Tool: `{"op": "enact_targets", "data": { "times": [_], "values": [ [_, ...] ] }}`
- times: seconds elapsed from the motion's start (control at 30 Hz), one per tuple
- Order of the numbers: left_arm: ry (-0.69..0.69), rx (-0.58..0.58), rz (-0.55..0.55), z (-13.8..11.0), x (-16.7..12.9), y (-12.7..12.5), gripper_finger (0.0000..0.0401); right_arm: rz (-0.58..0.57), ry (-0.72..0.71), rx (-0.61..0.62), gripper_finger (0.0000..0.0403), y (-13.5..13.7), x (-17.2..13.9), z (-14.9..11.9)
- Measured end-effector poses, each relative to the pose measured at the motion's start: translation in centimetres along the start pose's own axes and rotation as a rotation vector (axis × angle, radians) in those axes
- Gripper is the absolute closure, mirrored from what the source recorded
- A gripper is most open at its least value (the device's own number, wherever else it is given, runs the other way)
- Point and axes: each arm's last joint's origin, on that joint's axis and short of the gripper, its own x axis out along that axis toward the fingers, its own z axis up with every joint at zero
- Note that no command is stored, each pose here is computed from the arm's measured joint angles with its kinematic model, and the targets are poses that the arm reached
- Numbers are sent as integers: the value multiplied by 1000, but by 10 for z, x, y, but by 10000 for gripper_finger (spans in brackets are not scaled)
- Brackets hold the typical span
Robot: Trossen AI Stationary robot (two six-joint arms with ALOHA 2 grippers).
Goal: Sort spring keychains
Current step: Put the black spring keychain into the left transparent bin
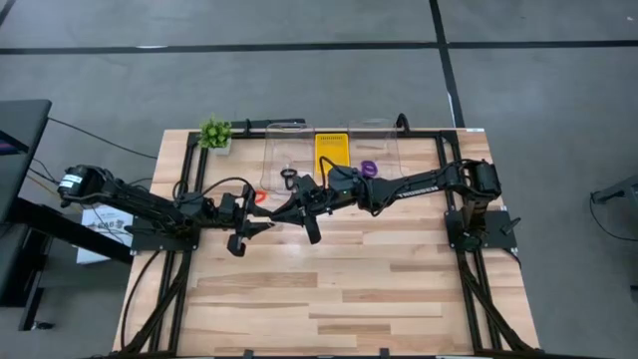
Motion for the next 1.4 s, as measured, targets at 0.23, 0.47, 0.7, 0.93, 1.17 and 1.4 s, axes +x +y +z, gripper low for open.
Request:
{"op": "enact_targets", "data": {
  "times": [0.23,0.47,0.7,0.93,1.17,1.4],
  "values": [
    [-9,-1,-11,1,0,0,279,-16,41,15,377,-2,0,-4],
    [-12,-1,-11,1,0,0,284,-32,54,14,376,-3,0,-6],
    [-12,2,-10,1,0,0,350,-44,51,13,372,-3,0,-5],
    [-11,3,-7,1,0,0,370,-45,50,13,365,-3,0,-5],
    [-11,3,7,1,0,0,376,-41,51,13,358,-1,0,-6],
    [-10,4,9,1,0,0,368,-23,58,12,340,6,3,-9]
  ]
}}
